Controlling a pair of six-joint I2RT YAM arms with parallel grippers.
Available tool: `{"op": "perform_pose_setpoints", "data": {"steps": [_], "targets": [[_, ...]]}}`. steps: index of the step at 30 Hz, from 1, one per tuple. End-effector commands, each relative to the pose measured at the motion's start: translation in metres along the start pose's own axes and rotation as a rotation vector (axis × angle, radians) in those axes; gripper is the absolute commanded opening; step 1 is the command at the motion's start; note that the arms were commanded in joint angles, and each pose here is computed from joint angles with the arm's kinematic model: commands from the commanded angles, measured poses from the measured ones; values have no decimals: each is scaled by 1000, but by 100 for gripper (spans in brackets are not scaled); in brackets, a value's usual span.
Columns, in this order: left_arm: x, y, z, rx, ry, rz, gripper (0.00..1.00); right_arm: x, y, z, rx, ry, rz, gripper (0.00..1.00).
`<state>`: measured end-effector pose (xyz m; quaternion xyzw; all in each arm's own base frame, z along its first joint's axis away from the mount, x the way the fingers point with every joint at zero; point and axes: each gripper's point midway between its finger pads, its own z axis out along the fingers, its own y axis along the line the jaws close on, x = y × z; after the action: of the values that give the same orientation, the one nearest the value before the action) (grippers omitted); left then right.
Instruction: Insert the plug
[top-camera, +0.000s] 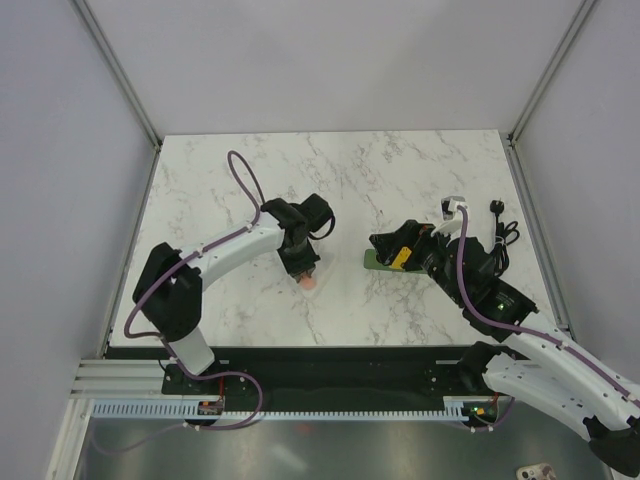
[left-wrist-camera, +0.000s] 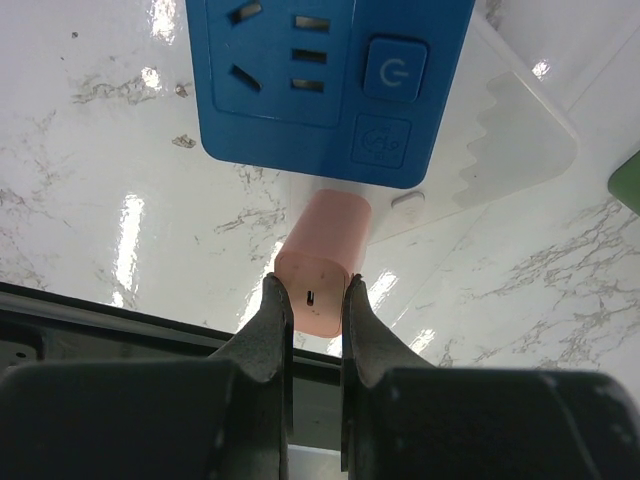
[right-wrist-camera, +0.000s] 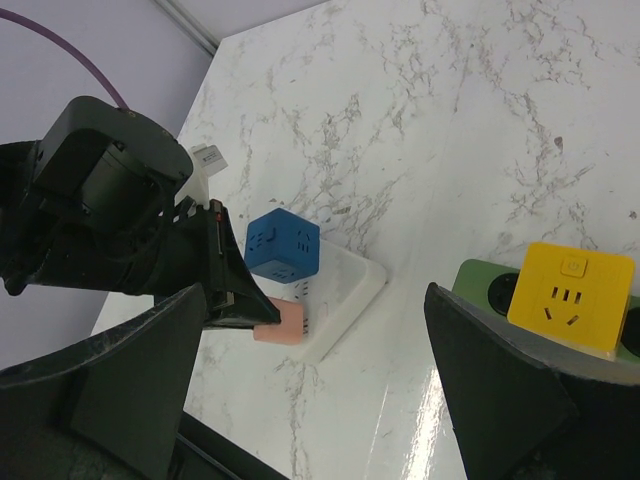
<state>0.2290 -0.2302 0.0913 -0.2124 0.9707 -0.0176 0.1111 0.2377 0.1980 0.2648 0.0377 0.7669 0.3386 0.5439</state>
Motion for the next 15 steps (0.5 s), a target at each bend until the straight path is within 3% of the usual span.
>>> {"op": "perform_pose_setpoints", "data": {"steps": [1,6,15], "targets": [[-6,-2,-4,-35,-30,-56,2,-9,-1,-3,11,-30,-8,98],[-31,-1,-22,-65,-136,-60,2,-10,-2,-5,14,-34,-10,98],[-13,0,-15,-89,-40,-54,2,-9,-3,-5,16,-34,-8,98]]}}
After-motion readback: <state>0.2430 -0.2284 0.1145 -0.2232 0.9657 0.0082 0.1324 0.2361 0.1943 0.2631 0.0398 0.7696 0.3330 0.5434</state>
